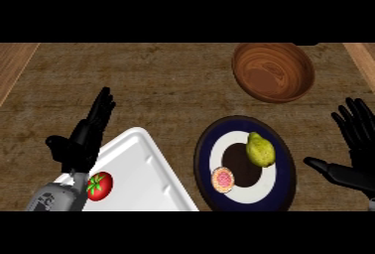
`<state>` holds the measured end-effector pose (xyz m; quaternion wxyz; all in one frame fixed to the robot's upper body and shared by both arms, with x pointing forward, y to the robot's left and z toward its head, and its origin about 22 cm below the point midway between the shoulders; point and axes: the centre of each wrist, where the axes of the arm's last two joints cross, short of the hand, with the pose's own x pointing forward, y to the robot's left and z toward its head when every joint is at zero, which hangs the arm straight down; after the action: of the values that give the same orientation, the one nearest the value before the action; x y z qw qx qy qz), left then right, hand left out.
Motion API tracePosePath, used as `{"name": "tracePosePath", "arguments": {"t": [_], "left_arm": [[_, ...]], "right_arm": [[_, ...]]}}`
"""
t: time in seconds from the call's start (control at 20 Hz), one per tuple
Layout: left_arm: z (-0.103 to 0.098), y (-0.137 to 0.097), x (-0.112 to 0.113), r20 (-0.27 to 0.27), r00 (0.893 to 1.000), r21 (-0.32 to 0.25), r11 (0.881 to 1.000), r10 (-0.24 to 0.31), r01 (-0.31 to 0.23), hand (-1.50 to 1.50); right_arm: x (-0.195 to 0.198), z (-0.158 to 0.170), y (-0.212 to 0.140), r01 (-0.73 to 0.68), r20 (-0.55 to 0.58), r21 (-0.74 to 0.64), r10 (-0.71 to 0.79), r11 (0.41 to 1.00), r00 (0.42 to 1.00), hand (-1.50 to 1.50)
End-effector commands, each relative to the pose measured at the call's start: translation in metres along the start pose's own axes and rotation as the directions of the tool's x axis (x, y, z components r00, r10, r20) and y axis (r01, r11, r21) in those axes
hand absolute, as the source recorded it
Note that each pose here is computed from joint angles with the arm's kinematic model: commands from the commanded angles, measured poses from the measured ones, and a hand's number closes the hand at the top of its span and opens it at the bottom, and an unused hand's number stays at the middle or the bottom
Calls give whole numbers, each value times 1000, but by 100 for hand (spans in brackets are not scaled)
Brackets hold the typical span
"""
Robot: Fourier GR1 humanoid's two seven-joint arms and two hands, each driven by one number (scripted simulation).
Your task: Pick the pear from the plate and place it in the bowl
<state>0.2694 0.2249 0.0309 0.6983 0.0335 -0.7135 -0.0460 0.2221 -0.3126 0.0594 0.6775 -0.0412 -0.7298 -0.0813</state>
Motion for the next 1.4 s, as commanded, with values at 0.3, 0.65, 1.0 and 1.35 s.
{"name": "tracePosePath", "arguments": {"t": [0.3, 0.65, 1.0, 1.35], "left_arm": [[5, -8, 3, -3, 1000, -27, 1000, 4, -4, 0], [1, -15, -4, -3, 1000, -24, 1000, 16, -16, 0], [-4, -9, -2, -9, 1000, -4, 1000, -13, 13, 0], [-8, -10, 2, 24, 1000, -12, 1000, -9, 9, 0]], "right_arm": [[30, -41, -17, -106, -280, 177, 153, 979, 948, -150], [-4, -45, 1, -114, -400, 325, 246, 939, 883, -150], [-13, -19, -5, -52, -387, 373, 206, 926, 899, -150], [-26, -20, -6, 29, -385, 335, 108, 942, 917, -150]]}}
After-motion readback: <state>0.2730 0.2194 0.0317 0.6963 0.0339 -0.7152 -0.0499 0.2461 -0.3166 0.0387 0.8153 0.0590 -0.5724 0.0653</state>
